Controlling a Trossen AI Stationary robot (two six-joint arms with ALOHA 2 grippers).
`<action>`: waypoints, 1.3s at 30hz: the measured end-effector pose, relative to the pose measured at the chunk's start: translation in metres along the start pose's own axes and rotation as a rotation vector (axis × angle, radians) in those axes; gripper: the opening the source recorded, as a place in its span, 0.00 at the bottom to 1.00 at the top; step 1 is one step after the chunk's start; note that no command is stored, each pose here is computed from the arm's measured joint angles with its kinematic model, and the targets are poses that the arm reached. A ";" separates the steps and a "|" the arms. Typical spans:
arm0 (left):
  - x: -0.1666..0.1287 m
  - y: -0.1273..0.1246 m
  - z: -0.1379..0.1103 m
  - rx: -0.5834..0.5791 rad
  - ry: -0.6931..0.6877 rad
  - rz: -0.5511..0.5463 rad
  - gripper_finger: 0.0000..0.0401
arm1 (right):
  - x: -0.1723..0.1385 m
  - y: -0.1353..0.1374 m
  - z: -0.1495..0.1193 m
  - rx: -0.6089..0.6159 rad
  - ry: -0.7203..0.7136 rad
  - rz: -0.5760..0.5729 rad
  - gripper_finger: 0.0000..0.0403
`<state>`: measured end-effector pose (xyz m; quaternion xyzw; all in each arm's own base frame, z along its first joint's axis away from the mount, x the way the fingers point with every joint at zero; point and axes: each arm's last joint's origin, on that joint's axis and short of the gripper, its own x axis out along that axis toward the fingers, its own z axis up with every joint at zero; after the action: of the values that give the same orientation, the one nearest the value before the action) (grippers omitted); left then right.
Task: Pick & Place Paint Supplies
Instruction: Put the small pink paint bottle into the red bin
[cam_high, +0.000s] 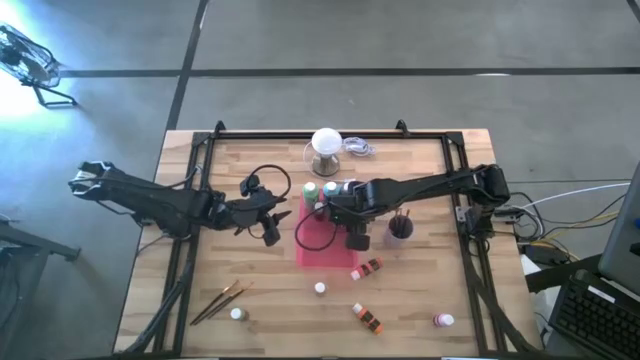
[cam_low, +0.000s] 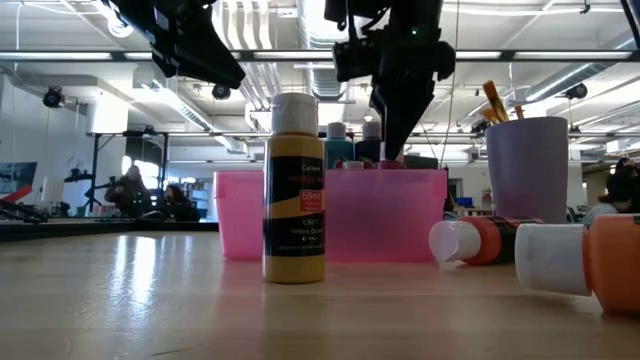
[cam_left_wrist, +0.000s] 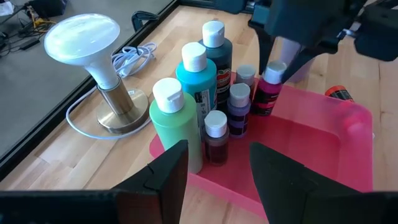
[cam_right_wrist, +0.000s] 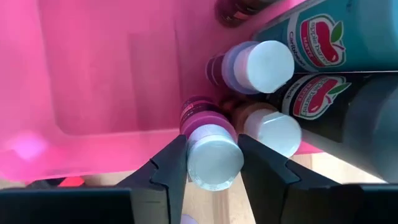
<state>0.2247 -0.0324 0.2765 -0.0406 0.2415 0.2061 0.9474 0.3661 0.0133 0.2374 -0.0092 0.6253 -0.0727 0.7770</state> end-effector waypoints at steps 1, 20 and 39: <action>0.000 0.000 0.000 0.000 0.000 0.000 0.44 | 0.001 0.000 0.000 0.000 0.002 -0.002 0.31; 0.000 0.000 0.000 0.001 0.001 0.000 0.44 | 0.019 -0.007 -0.008 0.011 0.011 -0.010 0.32; 0.000 0.000 0.000 0.001 0.001 0.000 0.44 | 0.019 -0.007 -0.011 0.039 0.032 -0.013 0.56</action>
<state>0.2246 -0.0324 0.2761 -0.0404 0.2420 0.2062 0.9473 0.3589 0.0051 0.2176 0.0029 0.6359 -0.0902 0.7665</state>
